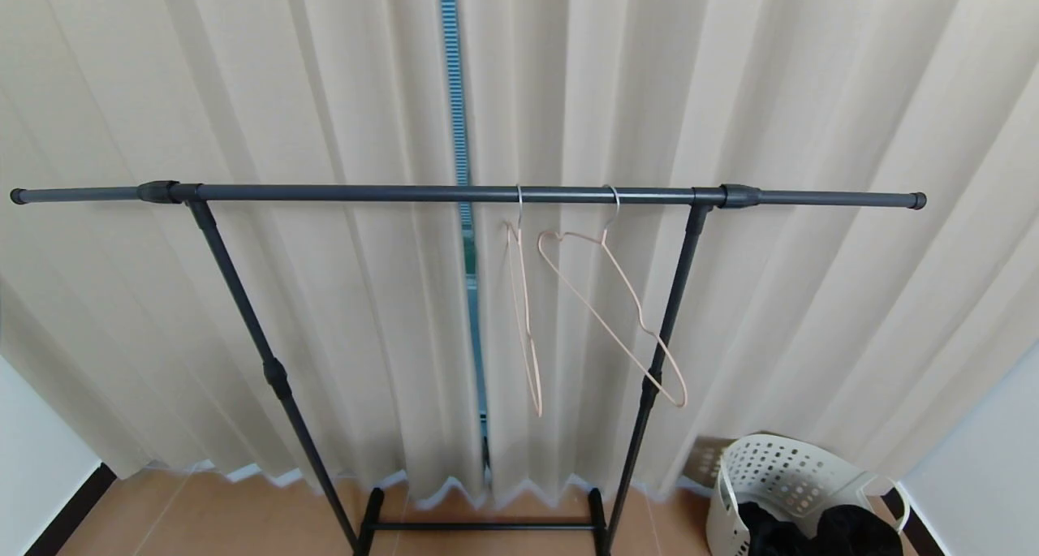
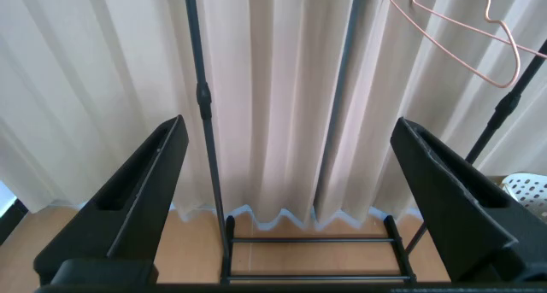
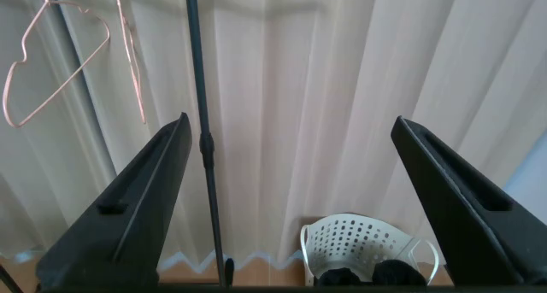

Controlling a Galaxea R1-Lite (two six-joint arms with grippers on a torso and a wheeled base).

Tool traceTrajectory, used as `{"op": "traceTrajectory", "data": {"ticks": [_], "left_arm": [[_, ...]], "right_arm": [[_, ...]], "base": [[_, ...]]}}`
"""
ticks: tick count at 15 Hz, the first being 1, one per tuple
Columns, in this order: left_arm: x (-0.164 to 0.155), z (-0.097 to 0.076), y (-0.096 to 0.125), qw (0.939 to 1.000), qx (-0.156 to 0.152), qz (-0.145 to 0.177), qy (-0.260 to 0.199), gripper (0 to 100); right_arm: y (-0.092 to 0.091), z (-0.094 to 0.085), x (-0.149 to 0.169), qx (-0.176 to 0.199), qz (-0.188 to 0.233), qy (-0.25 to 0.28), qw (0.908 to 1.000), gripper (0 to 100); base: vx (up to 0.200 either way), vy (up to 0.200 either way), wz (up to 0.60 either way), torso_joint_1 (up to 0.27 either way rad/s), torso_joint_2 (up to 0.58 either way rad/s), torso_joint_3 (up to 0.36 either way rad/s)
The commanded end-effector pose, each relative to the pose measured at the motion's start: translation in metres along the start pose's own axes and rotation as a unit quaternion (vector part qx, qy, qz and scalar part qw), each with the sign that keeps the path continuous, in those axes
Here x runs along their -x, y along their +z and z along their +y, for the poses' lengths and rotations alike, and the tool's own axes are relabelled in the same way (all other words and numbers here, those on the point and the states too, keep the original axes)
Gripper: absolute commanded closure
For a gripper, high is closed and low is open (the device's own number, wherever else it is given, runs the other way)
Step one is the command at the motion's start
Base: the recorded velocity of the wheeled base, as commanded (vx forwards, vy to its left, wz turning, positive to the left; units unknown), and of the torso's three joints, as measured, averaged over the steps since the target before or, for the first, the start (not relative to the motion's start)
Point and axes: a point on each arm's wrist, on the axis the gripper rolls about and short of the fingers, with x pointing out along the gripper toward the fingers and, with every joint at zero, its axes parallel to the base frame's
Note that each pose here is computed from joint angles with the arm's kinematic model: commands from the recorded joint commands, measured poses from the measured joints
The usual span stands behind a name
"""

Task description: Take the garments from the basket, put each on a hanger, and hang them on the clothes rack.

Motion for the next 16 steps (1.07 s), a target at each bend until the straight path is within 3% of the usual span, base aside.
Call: {"op": "traceTrajectory", "data": {"ticks": [1, 16], "left_arm": [[0.0000, 0.0000, 0.0000, 1.0000, 0.000, 0.000, 0.000, 0], [0.0000, 0.0000, 0.0001, 1.0000, 0.000, 0.000, 0.000, 0]], "right_arm": [[0.0000, 0.0000, -0.0001, 0.000, 0.001, 0.000, 1.0000, 0], [0.0000, 0.0001, -0.0001, 0.000, 0.001, 0.000, 1.0000, 0]], "base": [[0.000, 0.000, 0.00, 0.000, 0.00, 0.000], [0.000, 0.000, 0.00, 0.000, 0.00, 0.000]]}}
